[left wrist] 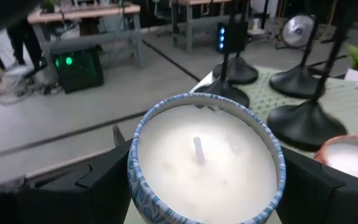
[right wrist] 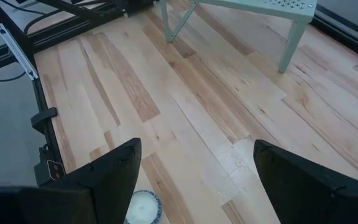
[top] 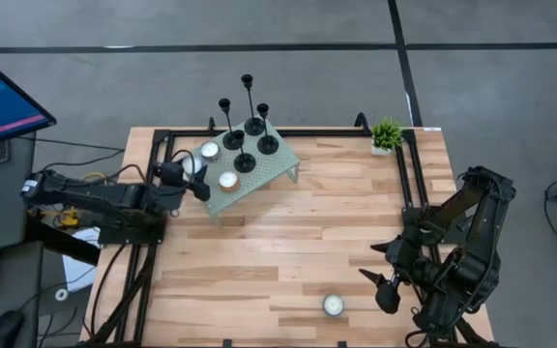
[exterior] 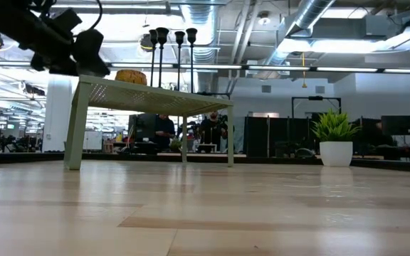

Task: Pick & Place candle stick holders
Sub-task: Put the light blue patterned scented candle on the shelf, then put the blue patterned scented candle on the shelf

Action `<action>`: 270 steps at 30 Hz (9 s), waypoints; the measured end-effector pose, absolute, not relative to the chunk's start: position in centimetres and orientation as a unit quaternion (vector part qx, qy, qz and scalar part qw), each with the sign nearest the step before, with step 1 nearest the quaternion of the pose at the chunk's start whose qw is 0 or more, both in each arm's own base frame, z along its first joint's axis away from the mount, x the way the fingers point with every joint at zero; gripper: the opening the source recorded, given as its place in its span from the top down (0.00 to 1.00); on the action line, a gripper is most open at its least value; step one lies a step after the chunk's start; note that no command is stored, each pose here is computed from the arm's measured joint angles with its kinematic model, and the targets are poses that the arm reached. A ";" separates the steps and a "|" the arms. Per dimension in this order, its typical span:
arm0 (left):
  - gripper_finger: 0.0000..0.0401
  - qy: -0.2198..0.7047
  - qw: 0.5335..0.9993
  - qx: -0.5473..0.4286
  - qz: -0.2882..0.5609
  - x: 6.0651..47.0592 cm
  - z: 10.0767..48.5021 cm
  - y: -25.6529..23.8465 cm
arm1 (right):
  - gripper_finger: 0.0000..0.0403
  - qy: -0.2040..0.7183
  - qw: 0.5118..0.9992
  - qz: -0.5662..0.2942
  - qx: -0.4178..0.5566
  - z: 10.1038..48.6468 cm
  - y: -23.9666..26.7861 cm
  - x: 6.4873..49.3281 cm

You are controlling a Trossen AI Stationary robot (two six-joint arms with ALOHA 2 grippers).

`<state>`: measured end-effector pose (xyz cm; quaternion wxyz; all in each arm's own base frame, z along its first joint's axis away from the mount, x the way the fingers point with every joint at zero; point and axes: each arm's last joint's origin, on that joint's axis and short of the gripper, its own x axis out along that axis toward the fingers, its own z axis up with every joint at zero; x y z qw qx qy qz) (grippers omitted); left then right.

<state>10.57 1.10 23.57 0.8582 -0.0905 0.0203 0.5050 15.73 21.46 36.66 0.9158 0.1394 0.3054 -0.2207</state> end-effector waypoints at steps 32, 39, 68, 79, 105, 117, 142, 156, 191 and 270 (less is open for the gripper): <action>0.21 0.094 0.837 -0.151 0.517 10.0 22.0 3.5 | 0.25 0.306 0.916 -0.219 0.136 36.7 21.5 15.7; 0.22 0.096 0.834 -0.157 0.520 10.0 22.0 3.8 | 0.25 0.306 0.916 -0.220 0.138 36.7 21.5 15.7; 0.08 0.123 0.868 -0.127 0.463 11.6 22.6 3.8 | 0.25 0.299 0.916 -0.213 0.160 36.7 21.8 15.9; 0.08 0.125 0.875 -0.092 0.458 11.5 24.1 3.8 | 0.25 0.299 0.917 -0.214 0.157 36.7 21.7 16.0; 0.23 0.046 0.953 -0.112 0.278 10.7 32.8 2.1 | 0.25 0.295 0.916 -0.212 0.170 36.8 21.9 16.1; 0.97 0.159 0.937 -0.157 0.270 10.9 28.2 0.4 | 0.25 0.293 0.917 -0.214 0.167 36.8 21.7 16.3; 0.99 0.196 0.903 -0.077 0.375 11.7 25.9 0.7 | 0.25 0.288 0.917 -0.207 0.182 36.9 22.0 16.4; 0.99 0.207 0.875 -0.037 0.436 11.1 25.6 1.3 | 0.25 0.287 0.917 -0.206 0.184 36.9 22.1 16.4; 0.99 0.149 0.926 -0.317 -0.142 16.3 29.9 -10.9 | 0.25 0.431 0.868 -0.212 0.128 27.6 30.2 16.9; 0.98 -0.180 0.932 -0.285 -0.131 6.9 37.5 -4.1 | 0.05 0.246 0.933 -0.167 0.202 11.2 26.9 17.4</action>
